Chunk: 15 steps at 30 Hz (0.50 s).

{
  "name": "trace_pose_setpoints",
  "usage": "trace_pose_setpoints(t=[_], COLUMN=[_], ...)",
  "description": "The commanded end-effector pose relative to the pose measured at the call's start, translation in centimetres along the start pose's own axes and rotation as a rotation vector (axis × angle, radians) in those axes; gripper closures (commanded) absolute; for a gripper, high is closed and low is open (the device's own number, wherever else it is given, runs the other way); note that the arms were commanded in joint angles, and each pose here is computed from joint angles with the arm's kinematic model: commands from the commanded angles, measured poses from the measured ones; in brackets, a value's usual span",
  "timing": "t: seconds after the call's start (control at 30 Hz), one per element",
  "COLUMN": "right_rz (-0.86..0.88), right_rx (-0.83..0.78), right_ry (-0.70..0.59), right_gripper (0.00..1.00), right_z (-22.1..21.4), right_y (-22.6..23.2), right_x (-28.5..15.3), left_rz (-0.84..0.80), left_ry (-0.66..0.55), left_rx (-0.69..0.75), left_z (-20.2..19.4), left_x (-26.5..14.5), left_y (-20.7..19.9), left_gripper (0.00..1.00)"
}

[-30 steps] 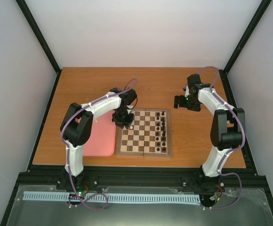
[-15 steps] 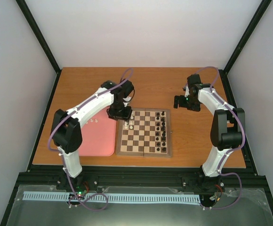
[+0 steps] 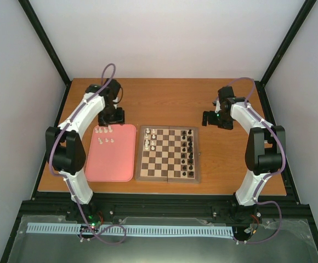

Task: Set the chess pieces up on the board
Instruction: Pick up the chess piece from the storage box.

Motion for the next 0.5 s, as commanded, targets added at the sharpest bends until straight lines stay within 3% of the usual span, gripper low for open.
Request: trace_pose_setpoints(t=[0.0,0.2,0.47], right_rz=[0.005,0.009,0.004], right_rx=[0.009,0.009,0.015], right_ry=[-0.029,-0.020,-0.019], right_gripper=[0.00,0.00,0.00], right_z=[0.5,0.5,0.5], right_y=[-0.2,-0.2,-0.3], right_x=[-0.6,-0.4,-0.3], left_rz=[0.031,0.044,0.041], left_ry=[-0.008,0.012,0.057], left_rx=[-0.057,-0.098,-0.098], left_z=[1.3,2.5,1.1], left_x=[1.8,4.0,5.8], left_y=[2.7,4.2,4.6], left_gripper=[0.32,0.38,0.44])
Point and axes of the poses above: each gripper's point midway between its finger pads, its own x axis out along the fingers, its own y axis along the line the jaws close on, z = x × y, the point moved 5 cm from there along -x, back along the fingers, and after that the axes turned 11 degrees about -x, right-handed, at the moved point
